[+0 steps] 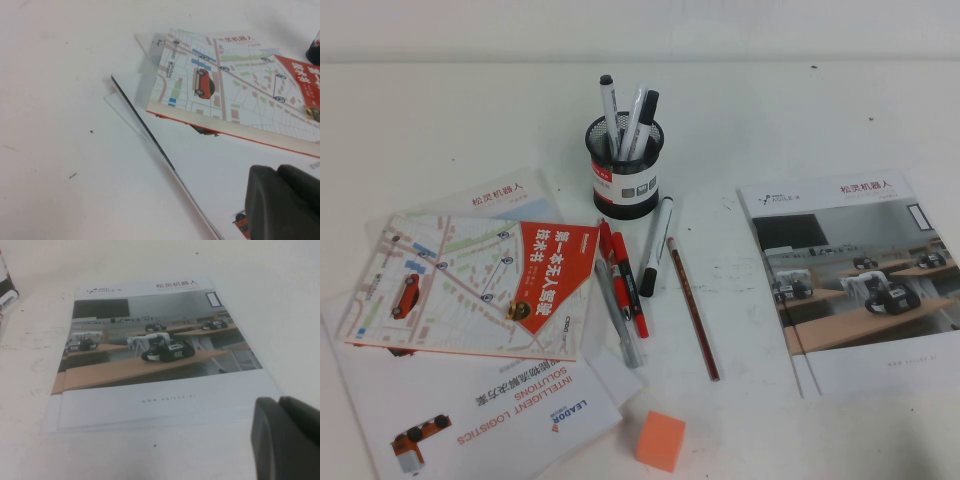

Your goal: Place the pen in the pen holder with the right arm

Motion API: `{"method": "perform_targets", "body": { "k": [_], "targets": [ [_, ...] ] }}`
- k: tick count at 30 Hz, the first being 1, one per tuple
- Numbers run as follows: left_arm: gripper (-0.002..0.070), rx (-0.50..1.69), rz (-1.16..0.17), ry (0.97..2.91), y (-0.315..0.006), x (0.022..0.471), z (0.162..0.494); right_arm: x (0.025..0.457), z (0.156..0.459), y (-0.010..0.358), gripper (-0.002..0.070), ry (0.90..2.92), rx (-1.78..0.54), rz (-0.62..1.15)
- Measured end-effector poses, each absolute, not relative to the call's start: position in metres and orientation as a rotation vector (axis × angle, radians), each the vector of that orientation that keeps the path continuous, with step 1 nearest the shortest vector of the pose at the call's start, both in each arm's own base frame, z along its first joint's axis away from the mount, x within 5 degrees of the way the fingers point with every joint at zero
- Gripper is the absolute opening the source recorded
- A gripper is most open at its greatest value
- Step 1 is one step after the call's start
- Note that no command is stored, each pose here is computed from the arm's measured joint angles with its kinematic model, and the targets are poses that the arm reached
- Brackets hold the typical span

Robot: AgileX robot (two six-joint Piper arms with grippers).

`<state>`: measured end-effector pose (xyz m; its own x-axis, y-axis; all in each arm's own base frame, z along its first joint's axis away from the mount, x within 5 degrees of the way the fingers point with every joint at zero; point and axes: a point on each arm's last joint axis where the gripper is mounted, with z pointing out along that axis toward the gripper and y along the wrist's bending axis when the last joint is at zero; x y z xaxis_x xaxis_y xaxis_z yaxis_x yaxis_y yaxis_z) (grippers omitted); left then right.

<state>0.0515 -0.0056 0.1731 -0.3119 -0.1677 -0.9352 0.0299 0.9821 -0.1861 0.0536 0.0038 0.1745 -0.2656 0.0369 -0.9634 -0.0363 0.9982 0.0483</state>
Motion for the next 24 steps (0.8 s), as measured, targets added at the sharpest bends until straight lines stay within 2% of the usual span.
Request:
{"method": "perform_targets", "body": {
  "k": [11,14,17,24],
  "targets": [
    [-0.0002,-0.101,-0.199,1.879,-0.006,0.052,0.173,0.054,0.174,0.004,-0.0019,1.838,0.005,0.076],
    [-0.0003,-0.101,-0.199,1.879,-0.006,0.052,0.173,0.054,0.175,0.006,-0.0019,1.836,0.045,0.137],
    [-0.0003,-0.101,-0.199,1.879,-0.006,0.052,0.173,0.054,0.177,0.01,-0.0019,1.814,0.153,0.297],
    [-0.0002,-0.101,-0.199,1.879,-0.006,0.052,0.173,0.054,0.191,0.02,-0.0019,1.621,0.587,0.872]
  ]
}}
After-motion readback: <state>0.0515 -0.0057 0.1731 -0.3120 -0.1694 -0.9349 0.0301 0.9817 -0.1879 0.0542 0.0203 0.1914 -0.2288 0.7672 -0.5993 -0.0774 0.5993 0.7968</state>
